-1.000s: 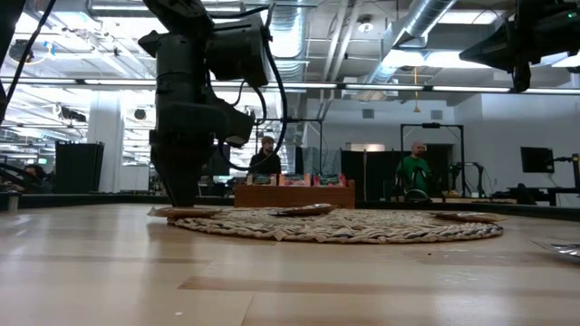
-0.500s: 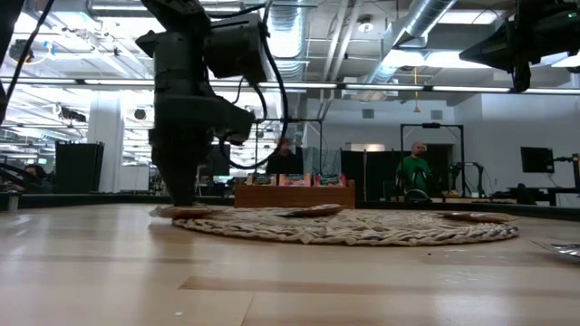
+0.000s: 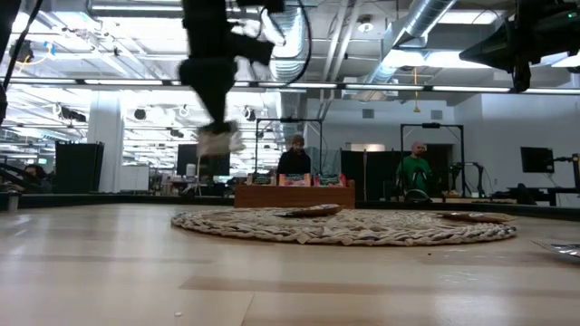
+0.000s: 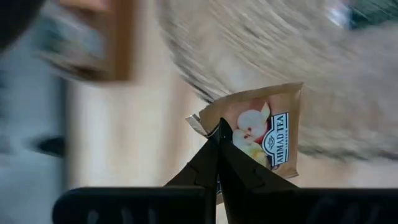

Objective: Pick & Place Tea
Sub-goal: Put the brown tea bag into the left section of the wooden organizer

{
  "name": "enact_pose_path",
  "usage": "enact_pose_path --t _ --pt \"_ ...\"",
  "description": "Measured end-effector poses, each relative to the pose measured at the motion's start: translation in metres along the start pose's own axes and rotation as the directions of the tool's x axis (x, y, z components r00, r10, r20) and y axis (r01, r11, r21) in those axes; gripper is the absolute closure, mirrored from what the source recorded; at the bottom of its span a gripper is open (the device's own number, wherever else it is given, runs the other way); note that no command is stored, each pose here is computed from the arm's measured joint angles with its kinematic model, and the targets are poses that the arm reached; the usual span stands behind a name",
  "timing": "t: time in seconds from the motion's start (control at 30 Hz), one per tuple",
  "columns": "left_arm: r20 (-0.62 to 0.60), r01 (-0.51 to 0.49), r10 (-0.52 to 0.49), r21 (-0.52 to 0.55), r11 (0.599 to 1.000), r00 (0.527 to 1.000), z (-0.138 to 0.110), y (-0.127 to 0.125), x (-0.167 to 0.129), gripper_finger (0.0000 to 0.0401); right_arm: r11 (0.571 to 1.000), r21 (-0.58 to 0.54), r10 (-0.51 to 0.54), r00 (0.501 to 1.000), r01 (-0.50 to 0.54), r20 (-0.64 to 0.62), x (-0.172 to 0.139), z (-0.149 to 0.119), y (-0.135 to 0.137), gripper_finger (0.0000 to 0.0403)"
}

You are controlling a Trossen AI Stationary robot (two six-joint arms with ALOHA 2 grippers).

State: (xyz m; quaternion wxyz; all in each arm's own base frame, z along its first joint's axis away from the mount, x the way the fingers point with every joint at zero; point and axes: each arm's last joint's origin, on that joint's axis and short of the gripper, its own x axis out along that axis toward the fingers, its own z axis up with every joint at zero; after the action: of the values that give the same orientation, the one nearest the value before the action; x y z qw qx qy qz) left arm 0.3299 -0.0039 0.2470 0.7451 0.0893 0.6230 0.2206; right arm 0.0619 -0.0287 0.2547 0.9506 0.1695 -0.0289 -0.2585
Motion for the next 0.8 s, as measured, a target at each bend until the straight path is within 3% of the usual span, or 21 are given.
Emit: enact_pose_path --t 0.1,0.2,0.27,0.6,0.8 --pt "0.094 -0.18 0.175 0.054 0.982 0.98 0.014 0.016 -0.011 0.0401 1.0 0.0 0.0 1.0 0.0 0.0 0.0 0.0 0.0 0.0403" --pt "0.157 -0.364 0.346 0.107 0.925 0.925 0.025 0.034 -0.013 0.0401 1.0 0.0 0.0 1.0 0.0 0.0 0.0 0.0 0.0 0.0403" --pt "0.195 -0.423 0.397 0.118 0.898 0.897 0.034 0.046 -0.01 0.0401 1.0 0.0 0.0 1.0 0.0 0.0 0.0 0.0 0.0 0.0403" --pt "0.189 -0.476 0.446 0.173 0.862 0.875 0.053 0.12 0.027 0.0401 1.0 -0.007 -0.001 1.0 0.001 0.001 0.0 0.0 0.0 0.0403" --pt "0.199 -0.487 0.454 0.175 0.856 0.869 0.059 0.144 0.047 0.0401 1.0 -0.009 -0.004 1.0 0.004 0.001 0.0 0.0 0.0 0.0403"
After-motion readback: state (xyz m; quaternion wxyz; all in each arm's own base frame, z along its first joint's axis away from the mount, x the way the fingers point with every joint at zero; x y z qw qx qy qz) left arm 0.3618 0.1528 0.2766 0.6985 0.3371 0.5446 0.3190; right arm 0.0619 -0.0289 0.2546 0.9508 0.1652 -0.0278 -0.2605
